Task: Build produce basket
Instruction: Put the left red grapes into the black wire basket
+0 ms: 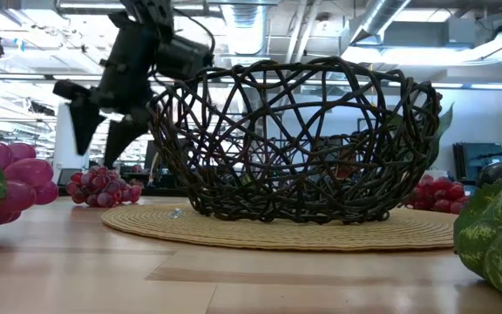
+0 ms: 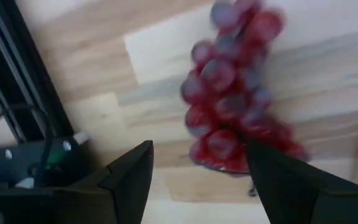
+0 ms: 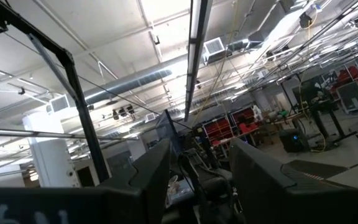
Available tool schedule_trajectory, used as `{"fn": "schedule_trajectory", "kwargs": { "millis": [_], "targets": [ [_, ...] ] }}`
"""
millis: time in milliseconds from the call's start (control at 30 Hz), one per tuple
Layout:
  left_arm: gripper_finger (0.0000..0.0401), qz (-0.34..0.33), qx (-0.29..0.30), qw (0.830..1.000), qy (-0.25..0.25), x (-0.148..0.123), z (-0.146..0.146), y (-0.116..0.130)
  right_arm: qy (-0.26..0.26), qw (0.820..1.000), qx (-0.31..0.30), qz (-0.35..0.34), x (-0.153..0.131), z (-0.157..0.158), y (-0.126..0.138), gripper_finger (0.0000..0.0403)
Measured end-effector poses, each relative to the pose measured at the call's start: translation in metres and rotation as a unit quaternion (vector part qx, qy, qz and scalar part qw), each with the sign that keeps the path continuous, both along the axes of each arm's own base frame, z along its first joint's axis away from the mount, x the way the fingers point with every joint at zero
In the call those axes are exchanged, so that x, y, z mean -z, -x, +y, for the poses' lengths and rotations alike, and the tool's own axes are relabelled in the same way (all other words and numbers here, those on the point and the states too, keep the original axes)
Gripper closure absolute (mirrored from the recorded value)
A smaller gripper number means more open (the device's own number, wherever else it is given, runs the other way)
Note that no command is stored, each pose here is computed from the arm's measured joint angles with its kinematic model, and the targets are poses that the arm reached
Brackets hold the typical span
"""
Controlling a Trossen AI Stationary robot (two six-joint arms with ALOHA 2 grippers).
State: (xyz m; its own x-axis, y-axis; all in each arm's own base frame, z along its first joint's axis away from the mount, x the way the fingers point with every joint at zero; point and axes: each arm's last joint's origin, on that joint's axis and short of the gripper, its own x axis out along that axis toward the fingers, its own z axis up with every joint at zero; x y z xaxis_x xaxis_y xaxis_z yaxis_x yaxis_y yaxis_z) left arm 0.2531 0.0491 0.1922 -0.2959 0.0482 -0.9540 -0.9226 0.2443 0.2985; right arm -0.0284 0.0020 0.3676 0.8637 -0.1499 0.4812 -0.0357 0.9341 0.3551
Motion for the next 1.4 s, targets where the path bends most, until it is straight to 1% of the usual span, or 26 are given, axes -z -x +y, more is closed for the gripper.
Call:
{"fn": "schedule_trajectory", "kwargs": {
  "millis": [67,133,333,433,600,667,767,867,933,1100,1133,1233,1300,1400],
  "targets": [
    [0.0159,0.002,-0.007,1.000,0.016,0.006,-0.001,0.004,0.000,1.000,0.000,0.000,0.000,0.000,0.000,0.0214],
    [0.0159,-0.013,-0.011,0.999,0.034,0.013,-0.002,0.004,0.000,1.000,0.000,0.000,0.000,0.000,0.000,0.0214],
    [0.0159,-0.096,-0.015,0.994,0.052,0.034,-0.002,-0.003,0.000,1.000,0.000,0.000,0.000,0.000,0.000,0.0219],
    [0.0159,-0.131,-0.015,0.989,0.061,0.039,-0.002,-0.007,0.000,1.000,0.000,-0.001,0.000,0.000,0.000,0.0220],
    [0.0160,-0.145,-0.015,0.987,0.061,0.044,-0.002,-0.007,0.000,1.000,0.001,-0.005,-0.001,0.000,0.000,0.0218],
    [0.0166,-0.148,-0.016,0.987,0.067,0.046,-0.003,-0.007,0.000,1.000,0.001,-0.006,-0.001,0.000,0.001,0.0219],
    [0.0189,-0.147,-0.021,0.985,0.087,0.049,-0.005,-0.004,0.001,1.000,0.001,-0.013,-0.002,0.000,0.001,0.0222],
    [0.0224,-0.145,-0.022,0.985,0.093,0.051,-0.005,-0.002,0.003,1.000,0.003,-0.014,-0.002,0.000,0.001,0.0225],
    [0.0256,-0.145,-0.015,0.985,0.093,0.051,-0.006,-0.002,0.003,1.000,0.003,-0.014,-0.002,0.000,0.001,0.0227],
    [0.0360,-0.139,0.018,0.985,0.098,0.050,-0.005,-0.001,0.003,1.000,0.003,-0.014,-0.002,0.000,0.001,0.0228],
    [0.0375,-0.132,0.022,0.986,0.098,0.048,-0.005,-0.001,0.003,1.000,0.003,-0.014,-0.002,0.000,0.001,0.0228],
    [0.0380,-0.099,0.047,0.990,0.088,0.038,-0.003,-0.001,0.003,1.000,0.003,-0.014,-0.002,0.000,0.001,0.0228],
    [0.0380,-0.094,0.065,0.991,0.068,0.023,-0.001,-0.009,0.003,1.000,0.003,-0.014,-0.002,0.000,0.001,0.0228],
    [0.0385,-0.049,0.093,0.994,0.035,-0.008,0.003,-0.013,0.003,1.000,0.003,-0.014,-0.002,0.000,0.001,0.0228]
  ]
}}
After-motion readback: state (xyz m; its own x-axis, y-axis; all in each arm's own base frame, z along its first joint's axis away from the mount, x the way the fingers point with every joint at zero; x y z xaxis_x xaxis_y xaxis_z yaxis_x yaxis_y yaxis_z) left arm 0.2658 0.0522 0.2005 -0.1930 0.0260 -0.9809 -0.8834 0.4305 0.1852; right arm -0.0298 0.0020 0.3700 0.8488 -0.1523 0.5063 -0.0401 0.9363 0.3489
